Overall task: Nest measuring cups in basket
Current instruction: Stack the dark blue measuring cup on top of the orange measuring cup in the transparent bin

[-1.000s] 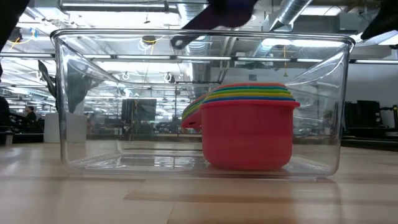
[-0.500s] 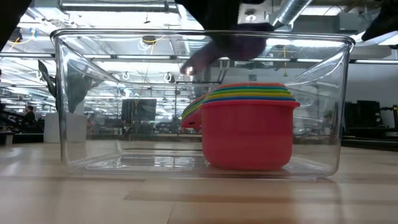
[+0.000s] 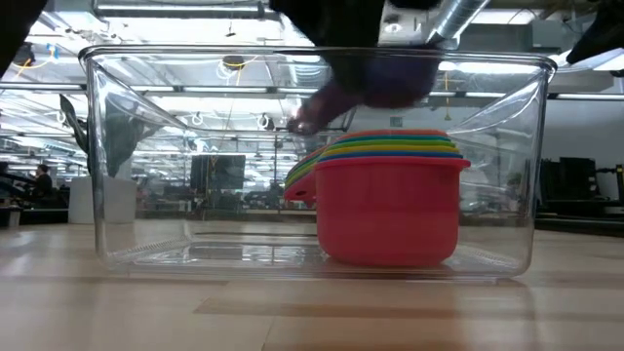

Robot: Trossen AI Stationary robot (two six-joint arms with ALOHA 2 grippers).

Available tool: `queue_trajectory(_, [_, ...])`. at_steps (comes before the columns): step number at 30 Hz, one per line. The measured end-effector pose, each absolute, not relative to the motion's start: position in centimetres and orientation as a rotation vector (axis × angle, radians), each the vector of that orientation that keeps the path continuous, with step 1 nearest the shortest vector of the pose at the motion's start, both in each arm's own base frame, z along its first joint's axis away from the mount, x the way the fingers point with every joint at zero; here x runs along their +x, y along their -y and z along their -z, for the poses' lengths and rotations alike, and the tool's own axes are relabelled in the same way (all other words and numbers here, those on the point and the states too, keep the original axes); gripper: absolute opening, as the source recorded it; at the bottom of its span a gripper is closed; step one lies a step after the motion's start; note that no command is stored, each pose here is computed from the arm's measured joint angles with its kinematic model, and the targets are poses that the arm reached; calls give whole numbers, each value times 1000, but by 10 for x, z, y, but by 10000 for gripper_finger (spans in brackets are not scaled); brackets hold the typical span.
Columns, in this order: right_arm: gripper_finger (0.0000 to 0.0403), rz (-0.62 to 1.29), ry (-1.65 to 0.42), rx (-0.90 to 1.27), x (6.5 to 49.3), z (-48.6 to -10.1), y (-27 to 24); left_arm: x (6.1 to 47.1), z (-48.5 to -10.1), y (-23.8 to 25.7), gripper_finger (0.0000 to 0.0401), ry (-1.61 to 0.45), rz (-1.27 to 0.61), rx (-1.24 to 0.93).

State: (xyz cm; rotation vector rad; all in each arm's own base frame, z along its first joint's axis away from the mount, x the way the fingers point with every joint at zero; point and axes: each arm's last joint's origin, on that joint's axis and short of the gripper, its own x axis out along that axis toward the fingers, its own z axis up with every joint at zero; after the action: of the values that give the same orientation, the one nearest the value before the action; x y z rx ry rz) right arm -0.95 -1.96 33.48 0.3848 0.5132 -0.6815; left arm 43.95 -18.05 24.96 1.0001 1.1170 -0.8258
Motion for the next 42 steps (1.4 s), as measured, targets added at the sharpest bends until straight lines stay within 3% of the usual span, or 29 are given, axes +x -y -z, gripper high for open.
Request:
queue_trajectory(8, [26,681,-514,385,-10,-335,20,448,-239,176,0,-1141,763,960])
queue_trajectory(15, [26,683,-520,381,-10,-334,20,447,-237,177,0,-1125,845,930])
queue_trajectory(34, [26,683,-520,381,-10,-334,20,448,-237,175,26,-1128,846,906])
queue_trajectory(42, [26,683,-520,381,-10,-334,20,449,-237,174,27,-1160,761,838])
